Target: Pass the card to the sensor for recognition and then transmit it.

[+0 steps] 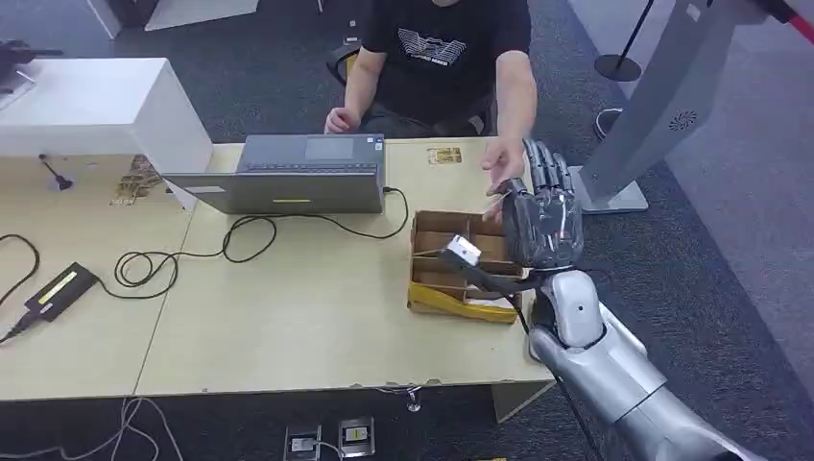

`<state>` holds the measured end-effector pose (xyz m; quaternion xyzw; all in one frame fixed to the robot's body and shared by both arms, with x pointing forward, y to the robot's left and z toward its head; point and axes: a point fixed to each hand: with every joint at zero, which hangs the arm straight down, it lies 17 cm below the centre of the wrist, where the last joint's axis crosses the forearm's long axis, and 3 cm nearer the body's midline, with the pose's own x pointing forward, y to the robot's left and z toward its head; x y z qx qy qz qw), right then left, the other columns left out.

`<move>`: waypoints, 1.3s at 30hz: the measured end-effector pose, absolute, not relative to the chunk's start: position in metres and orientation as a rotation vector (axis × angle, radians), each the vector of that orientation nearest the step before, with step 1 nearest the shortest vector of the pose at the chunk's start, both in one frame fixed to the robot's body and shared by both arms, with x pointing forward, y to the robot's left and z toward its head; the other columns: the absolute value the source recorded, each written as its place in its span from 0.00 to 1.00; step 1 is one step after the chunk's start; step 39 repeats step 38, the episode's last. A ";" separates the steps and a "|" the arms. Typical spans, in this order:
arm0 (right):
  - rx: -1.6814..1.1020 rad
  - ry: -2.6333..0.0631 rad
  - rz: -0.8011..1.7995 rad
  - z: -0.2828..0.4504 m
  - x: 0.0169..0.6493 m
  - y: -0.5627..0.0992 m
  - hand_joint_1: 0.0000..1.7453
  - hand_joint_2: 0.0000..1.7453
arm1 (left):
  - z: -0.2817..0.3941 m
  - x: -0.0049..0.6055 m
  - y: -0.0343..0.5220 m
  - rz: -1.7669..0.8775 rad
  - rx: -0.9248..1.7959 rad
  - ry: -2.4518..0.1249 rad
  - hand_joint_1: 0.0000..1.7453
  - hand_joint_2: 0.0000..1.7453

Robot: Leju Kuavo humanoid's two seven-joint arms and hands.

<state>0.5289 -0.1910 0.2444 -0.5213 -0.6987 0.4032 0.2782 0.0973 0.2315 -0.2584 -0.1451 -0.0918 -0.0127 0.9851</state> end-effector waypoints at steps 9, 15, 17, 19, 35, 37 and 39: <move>-1.402 -1.789 1.120 0.217 0.536 -0.200 1.00 1.00 | -0.260 0.089 0.231 -0.058 -0.289 -0.147 0.00 0.00; -1.421 -1.751 1.140 0.208 0.538 -0.205 0.00 1.00 | -0.260 0.088 0.231 -0.064 -0.288 -0.145 0.00 0.00; -1.426 -1.728 1.142 0.205 0.539 -0.208 0.00 1.00 | -0.260 0.088 0.231 -0.068 -0.288 -0.145 0.00 0.00; -1.432 -1.718 1.143 0.203 0.540 -0.210 0.00 1.00 | -0.260 0.089 0.231 -0.067 -0.288 -0.147 0.00 0.00; -1.294 -1.601 1.076 0.190 0.563 -0.241 0.00 1.00 | -0.259 0.091 0.231 -0.051 -0.290 -0.160 0.00 0.00; -1.263 -1.564 1.029 0.190 0.569 -0.259 0.00 1.00 | -0.259 0.091 0.231 -0.051 -0.290 -0.160 0.00 0.00; -1.219 -1.532 0.971 0.188 0.573 -0.274 0.00 1.00 | -0.259 0.091 0.231 -0.051 -0.290 -0.163 0.00 0.00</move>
